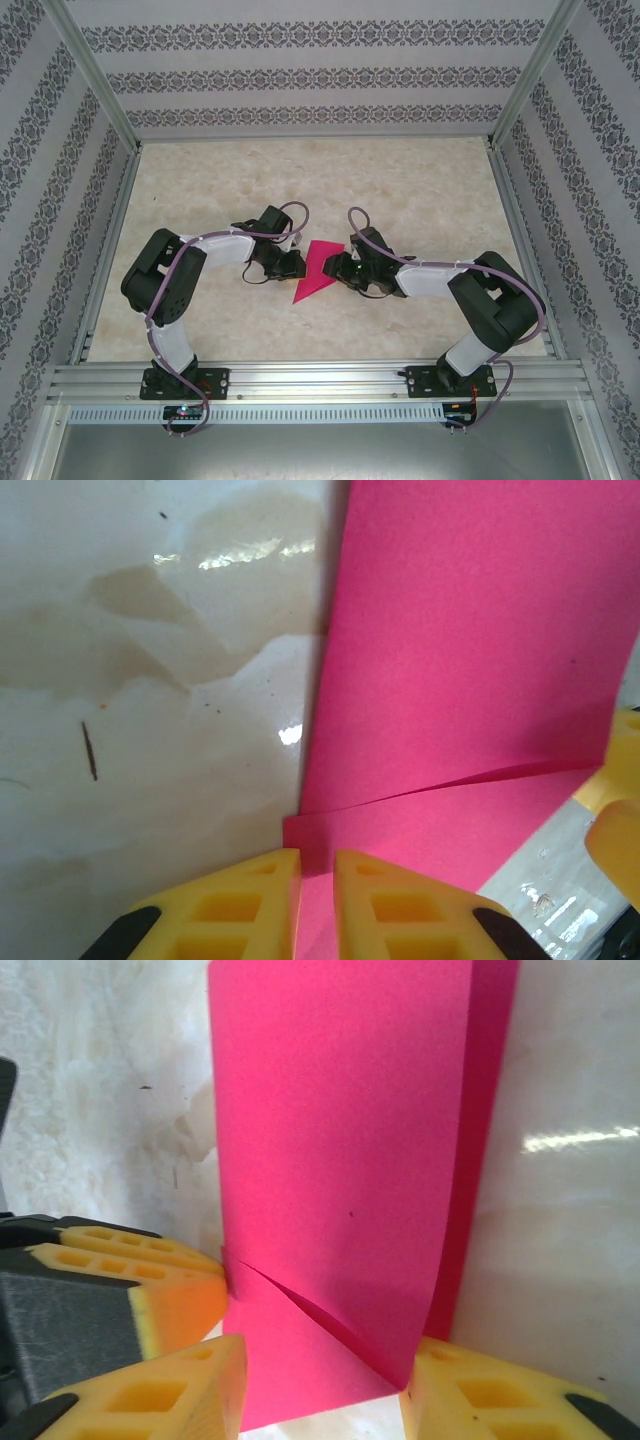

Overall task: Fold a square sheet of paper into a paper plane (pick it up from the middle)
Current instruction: Fourth fold the wing at the center of the table.

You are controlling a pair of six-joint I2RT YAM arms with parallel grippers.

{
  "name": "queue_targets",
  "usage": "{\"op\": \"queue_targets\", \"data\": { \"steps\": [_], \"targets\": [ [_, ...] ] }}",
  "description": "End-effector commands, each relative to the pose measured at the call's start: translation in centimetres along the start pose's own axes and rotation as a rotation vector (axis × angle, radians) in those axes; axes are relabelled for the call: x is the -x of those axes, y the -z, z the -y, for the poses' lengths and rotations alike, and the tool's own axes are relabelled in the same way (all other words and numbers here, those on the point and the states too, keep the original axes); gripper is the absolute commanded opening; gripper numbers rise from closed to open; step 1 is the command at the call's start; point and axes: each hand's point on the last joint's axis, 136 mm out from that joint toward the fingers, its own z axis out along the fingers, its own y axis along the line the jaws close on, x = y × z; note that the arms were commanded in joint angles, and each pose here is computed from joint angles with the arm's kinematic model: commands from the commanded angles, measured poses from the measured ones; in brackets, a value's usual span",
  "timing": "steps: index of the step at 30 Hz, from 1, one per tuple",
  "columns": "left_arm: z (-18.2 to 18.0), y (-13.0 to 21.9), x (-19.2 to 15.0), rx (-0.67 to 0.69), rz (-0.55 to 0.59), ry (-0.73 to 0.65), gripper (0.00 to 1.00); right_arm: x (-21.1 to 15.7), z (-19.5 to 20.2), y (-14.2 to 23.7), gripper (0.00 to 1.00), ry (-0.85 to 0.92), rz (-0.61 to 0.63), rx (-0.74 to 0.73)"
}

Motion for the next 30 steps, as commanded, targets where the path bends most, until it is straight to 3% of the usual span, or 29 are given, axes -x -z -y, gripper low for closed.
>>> {"op": "queue_targets", "data": {
  "steps": [1,17,26,30],
  "targets": [
    [-0.2,-0.5,0.8,0.008,0.019,-0.025,0.19,0.6,-2.2,-0.3,0.42,0.032,0.004,0.066],
    [0.7,1.3,1.0,0.006,0.059,-0.052,0.23,-0.1,-3.0,-2.0,0.39,0.129,-0.102,0.064],
    [2.1,3.6,0.2,-0.007,0.121,-0.110,0.35,-0.2,-2.4,-1.9,0.19,0.138,-0.114,0.014],
    [2.5,4.3,-1.4,0.092,0.153,-0.219,0.39,0.2,-3.2,-1.6,0.15,0.114,-0.099,0.016]
  ]
}}
